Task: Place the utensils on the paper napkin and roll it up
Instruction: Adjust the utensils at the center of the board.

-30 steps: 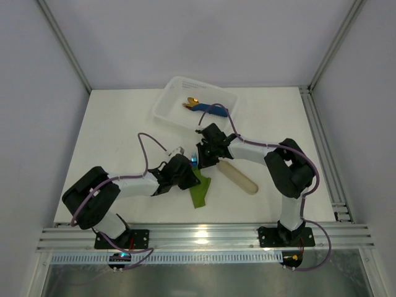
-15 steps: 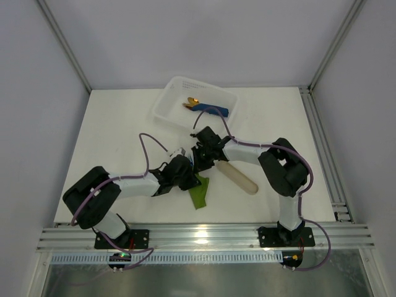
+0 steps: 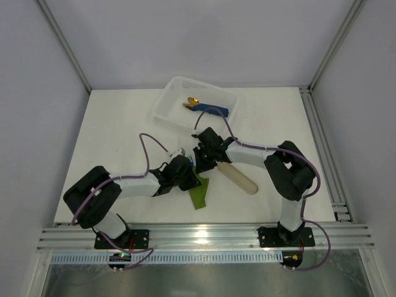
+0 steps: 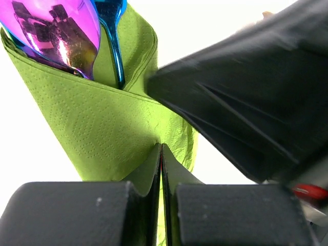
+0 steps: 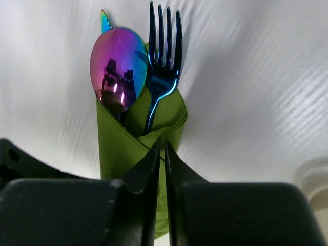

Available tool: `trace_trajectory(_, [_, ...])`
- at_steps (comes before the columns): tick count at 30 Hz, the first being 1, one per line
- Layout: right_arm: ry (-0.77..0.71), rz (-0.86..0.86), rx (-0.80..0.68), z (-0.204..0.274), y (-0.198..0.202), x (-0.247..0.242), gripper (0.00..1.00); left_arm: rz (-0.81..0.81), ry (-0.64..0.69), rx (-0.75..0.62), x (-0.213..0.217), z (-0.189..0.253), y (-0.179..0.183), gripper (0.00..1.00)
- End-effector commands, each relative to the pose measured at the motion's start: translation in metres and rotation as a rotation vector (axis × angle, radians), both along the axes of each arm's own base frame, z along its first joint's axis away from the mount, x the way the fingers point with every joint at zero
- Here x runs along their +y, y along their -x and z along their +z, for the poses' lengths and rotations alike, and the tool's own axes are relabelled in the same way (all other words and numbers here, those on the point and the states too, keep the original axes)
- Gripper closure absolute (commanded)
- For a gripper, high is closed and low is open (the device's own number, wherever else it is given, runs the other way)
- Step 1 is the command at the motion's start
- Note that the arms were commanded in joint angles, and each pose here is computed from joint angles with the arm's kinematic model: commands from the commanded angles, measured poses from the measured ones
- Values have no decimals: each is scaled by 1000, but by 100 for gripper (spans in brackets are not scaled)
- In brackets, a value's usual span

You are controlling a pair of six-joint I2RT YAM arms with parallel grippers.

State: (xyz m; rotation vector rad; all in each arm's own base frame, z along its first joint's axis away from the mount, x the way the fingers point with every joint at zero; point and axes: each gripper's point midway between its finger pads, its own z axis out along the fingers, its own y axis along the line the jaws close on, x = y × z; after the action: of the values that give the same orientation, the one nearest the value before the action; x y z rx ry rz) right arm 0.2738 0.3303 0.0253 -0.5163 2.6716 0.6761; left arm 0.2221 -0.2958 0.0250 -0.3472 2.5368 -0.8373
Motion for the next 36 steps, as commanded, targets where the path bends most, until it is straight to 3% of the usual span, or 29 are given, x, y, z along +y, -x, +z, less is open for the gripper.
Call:
trace_trajectory(1, [-35, -1, -103, 36, -6, -2, 86, -7, 38, -33, -12, 10, -7, 100])
trace_trajectory(9, [-15, -35, -188, 73, 9, -36, 77, -8, 36, -31, -12, 9, -5, 100])
trace_trajectory(17, [-54, -11, -130, 54, 39, -47, 75, -11, 42, -31, -14, 10, -5, 100])
trace_trajectory(21, [-107, 11, -99, 53, 43, -36, 92, -11, 38, -27, -13, 9, -4, 100])
trace_trajectory(24, [-126, 16, -86, 52, 44, -31, 95, -9, 40, -29, -14, 10, -4, 100])
trace_trajectory(36, [-125, 15, 3, 21, 47, -22, 96, -12, 39, -23, -16, 8, -4, 100])
